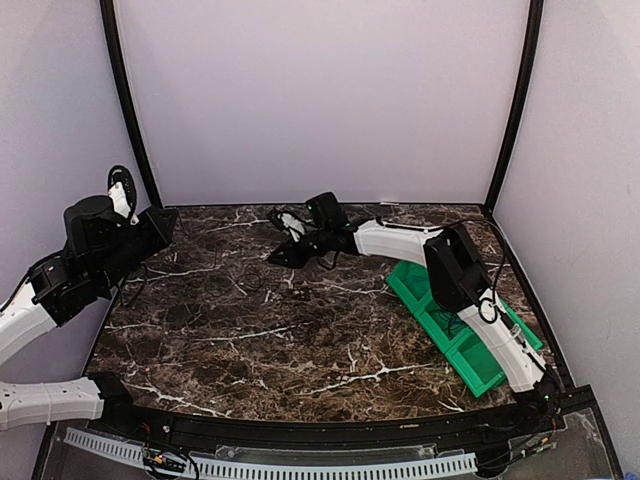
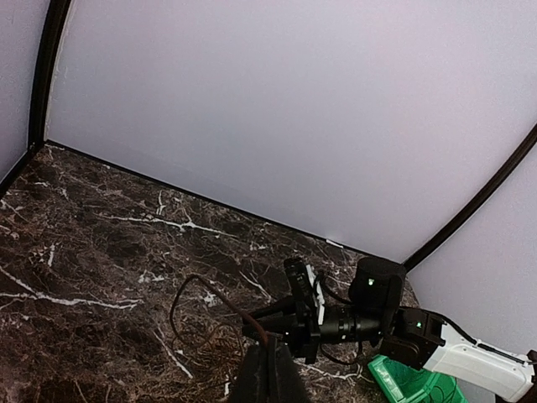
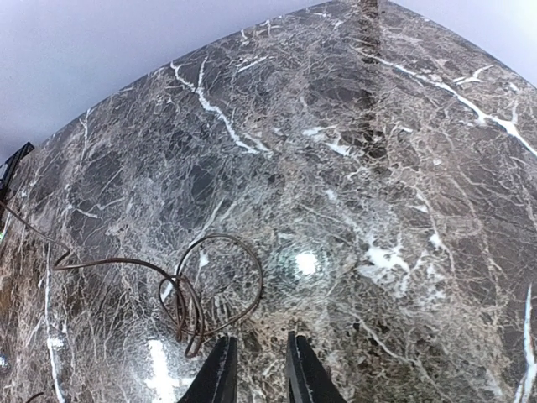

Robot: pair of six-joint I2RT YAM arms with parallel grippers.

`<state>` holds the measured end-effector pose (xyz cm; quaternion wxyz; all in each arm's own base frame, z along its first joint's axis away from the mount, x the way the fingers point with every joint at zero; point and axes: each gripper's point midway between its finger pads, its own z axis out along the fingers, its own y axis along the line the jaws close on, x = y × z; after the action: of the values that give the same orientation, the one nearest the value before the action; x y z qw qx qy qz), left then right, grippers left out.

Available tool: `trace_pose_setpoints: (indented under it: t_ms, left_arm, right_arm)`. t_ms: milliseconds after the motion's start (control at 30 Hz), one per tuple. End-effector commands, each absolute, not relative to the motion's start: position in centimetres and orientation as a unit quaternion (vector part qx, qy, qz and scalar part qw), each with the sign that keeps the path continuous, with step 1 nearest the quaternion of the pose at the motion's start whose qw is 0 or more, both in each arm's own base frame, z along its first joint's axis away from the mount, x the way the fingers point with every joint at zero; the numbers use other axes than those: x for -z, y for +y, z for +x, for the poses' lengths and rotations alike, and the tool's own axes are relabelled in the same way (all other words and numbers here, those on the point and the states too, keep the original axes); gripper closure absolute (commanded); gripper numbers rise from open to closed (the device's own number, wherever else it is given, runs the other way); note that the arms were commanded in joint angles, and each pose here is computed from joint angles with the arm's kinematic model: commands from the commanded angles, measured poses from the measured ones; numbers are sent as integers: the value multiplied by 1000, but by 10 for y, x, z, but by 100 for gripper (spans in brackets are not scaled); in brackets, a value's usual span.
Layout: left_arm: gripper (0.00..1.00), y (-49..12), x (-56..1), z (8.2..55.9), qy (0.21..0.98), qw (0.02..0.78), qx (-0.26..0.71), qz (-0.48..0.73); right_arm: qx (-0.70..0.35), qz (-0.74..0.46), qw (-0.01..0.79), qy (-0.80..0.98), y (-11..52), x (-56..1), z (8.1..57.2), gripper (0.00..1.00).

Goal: Untangle the cables
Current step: Pick up the untangled cable from the center of the board.

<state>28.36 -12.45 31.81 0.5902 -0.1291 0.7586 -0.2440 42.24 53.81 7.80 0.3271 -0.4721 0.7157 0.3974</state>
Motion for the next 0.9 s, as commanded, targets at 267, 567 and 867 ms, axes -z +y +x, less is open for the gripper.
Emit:
trace_pose_setpoints:
  t_ms: [267, 567, 867]
  left_arm:
    - [100, -121, -323, 282, 757, 590, 245, -138]
    - [100, -122, -325, 281, 759, 589, 245, -134]
    - [100, -119, -328, 280, 759, 592, 239, -131]
  right_arm:
    - [-498, -458, 274, 683, 552, -74, 398, 57]
    - [-503, -457, 268, 683, 563, -61, 389, 65]
    - [-490, -456, 281, 688, 560, -67, 396, 100]
